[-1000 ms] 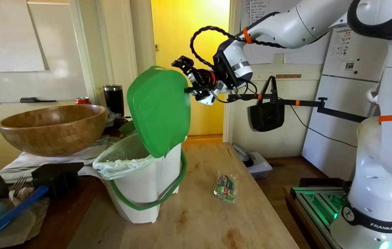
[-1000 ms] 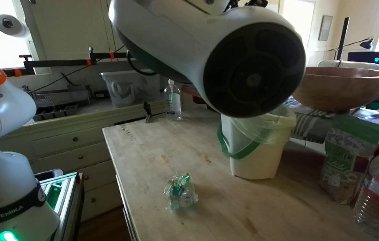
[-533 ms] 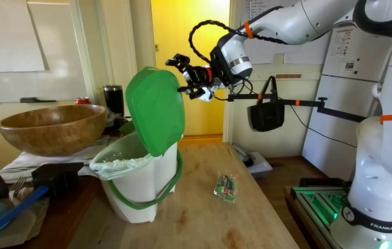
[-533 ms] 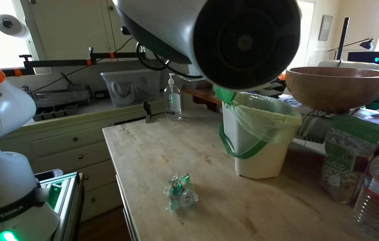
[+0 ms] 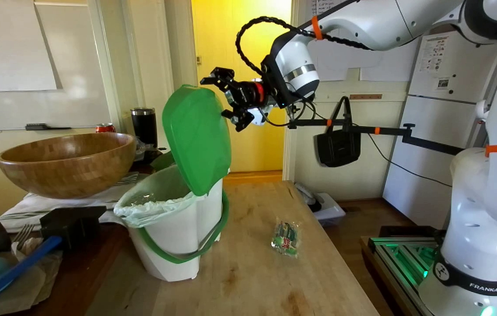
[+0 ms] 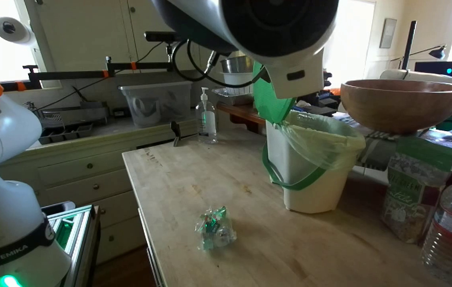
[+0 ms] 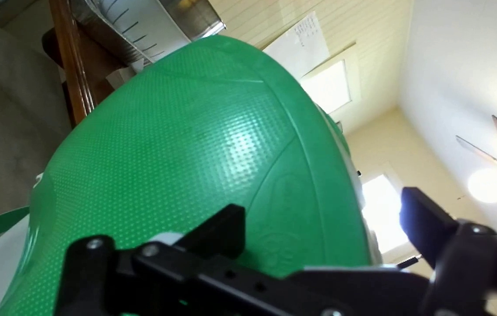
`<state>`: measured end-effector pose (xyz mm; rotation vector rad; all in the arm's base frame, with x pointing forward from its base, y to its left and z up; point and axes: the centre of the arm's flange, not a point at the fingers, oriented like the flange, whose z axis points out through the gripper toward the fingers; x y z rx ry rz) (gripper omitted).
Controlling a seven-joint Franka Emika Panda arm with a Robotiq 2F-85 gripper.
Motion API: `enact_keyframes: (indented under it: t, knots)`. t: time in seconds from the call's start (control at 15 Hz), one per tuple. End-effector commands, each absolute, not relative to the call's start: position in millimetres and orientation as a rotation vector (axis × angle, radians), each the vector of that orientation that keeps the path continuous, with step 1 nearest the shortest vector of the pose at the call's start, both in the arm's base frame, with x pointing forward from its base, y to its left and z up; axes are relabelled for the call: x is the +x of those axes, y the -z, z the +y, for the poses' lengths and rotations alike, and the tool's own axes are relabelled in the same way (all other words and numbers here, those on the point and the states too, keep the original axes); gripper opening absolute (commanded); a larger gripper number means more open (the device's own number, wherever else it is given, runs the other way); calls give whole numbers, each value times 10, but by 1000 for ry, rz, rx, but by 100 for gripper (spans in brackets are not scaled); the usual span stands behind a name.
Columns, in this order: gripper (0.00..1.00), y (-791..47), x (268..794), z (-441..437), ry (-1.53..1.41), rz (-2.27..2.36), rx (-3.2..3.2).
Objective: Close the lid on the bin
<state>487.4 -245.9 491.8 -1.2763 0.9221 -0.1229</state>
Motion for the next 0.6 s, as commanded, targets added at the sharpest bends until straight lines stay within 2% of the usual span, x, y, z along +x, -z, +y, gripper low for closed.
enact_keyframes:
  t: [0.0, 0.53]
  knots:
    - [100, -4981, 4875, -2285, 172, 934, -1364]
    - [100, -5149, 4730, -1995, 346, 813, -1567]
